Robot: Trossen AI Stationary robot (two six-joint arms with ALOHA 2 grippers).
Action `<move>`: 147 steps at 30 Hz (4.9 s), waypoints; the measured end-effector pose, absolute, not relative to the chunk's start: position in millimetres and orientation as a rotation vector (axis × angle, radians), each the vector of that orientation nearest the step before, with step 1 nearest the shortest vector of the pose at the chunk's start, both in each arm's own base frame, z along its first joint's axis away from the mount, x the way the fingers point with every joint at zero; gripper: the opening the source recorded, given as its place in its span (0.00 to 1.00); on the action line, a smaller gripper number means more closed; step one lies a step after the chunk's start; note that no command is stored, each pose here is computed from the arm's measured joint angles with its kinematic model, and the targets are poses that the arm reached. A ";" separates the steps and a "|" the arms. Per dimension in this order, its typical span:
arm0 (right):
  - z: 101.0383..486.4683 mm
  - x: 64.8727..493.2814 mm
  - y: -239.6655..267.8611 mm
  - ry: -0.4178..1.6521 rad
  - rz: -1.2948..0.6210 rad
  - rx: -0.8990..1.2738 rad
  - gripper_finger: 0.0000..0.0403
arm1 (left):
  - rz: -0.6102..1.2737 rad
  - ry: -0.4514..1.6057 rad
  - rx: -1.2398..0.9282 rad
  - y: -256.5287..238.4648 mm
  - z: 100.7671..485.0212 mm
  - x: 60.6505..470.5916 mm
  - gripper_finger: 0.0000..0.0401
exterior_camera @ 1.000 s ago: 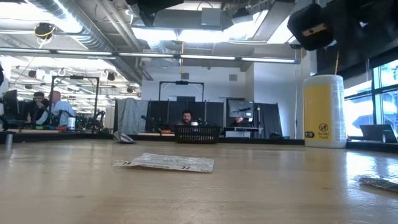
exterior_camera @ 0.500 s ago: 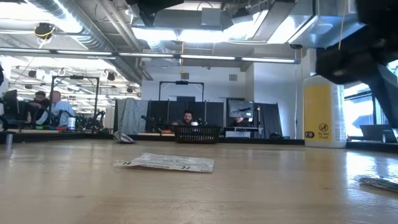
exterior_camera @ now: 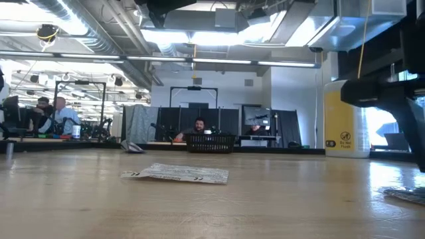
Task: Pick & Place Travel size toiletries
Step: Put the black comb into the blue bin
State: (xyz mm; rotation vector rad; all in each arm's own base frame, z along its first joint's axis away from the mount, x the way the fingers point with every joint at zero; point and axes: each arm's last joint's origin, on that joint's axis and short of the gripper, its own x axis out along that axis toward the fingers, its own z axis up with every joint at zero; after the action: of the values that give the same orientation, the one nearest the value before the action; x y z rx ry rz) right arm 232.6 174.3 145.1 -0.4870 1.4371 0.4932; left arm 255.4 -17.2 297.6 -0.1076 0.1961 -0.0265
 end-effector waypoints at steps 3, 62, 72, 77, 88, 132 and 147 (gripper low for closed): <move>137.1 233.1 175.1 1.467 0.509 -0.508 0.58 | -0.026 0.197 -0.108 -17.2 297.5 255.4 0.32; 164.7 250.0 191.6 1.516 0.586 -0.439 0.00 | -0.026 0.197 -0.108 -17.2 297.6 255.4 0.32; 167.2 243.3 198.7 1.484 0.524 -0.537 0.00 | -0.026 0.197 -0.107 -17.3 297.6 255.4 0.32; 167.3 240.5 202.1 1.451 0.477 -0.608 0.00 | -0.027 0.197 -0.107 -17.3 297.6 255.4 0.32; 167.3 239.6 203.2 1.453 0.476 -0.600 0.00 | -0.027 0.197 -0.108 -17.3 297.6 255.3 0.32; 169.5 246.6 218.3 1.419 0.619 -0.283 0.01 | 0.203 0.137 -0.658 -11.6 297.6 255.2 0.32; 169.0 246.1 217.2 1.389 0.465 -0.334 0.47 | 0.111 0.226 -0.193 -13.4 293.5 254.4 0.32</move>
State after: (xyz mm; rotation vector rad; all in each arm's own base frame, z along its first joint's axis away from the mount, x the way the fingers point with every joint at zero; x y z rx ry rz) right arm 246.1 217.2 169.0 -0.3342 1.3892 0.4654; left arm 254.4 -13.4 293.5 -0.1931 0.2258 0.1108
